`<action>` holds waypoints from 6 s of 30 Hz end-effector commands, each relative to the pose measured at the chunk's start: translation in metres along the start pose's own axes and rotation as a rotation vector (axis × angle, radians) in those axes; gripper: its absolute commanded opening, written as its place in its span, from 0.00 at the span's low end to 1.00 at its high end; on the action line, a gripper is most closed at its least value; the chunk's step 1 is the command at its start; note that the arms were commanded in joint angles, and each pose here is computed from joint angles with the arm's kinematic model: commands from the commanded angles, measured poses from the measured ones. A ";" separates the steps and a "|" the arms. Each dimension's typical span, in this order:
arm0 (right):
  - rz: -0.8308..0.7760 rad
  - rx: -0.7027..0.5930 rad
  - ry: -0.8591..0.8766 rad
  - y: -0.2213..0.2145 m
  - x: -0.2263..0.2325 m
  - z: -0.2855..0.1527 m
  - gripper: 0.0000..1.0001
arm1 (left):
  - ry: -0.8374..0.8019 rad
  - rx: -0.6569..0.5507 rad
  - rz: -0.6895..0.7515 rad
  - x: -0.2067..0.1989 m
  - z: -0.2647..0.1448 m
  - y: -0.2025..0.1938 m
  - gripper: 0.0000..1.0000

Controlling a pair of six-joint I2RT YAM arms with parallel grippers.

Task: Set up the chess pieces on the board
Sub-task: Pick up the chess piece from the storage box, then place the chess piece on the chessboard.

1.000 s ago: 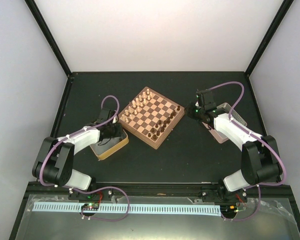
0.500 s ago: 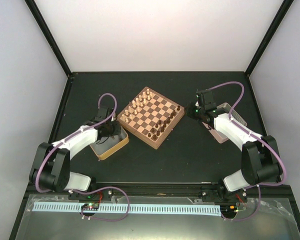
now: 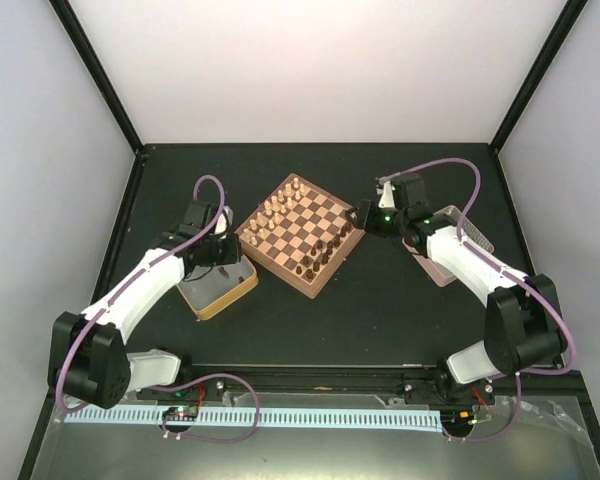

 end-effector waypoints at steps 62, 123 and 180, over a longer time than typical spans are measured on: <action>-0.908 -0.614 0.556 -0.047 0.161 0.018 0.59 | -0.639 0.355 -0.171 -0.139 -0.080 0.023 0.02; -0.456 -0.528 0.140 0.021 0.068 -0.014 0.01 | -0.356 -0.013 0.222 -0.151 -0.044 0.029 0.01; -0.220 -0.439 -0.170 0.021 0.004 -0.061 0.01 | -0.105 0.239 0.523 -0.201 0.146 -0.017 0.06</action>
Point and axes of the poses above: each gripper's point midway between its finger pads, its own z axis out along the fingers, its own x axis along the line the jaws close on, y = z × x, the point moved 4 cm from there along -z, back along the fingers, and after that the axes turned 12 degrees about -z, right-handed, at the moved point
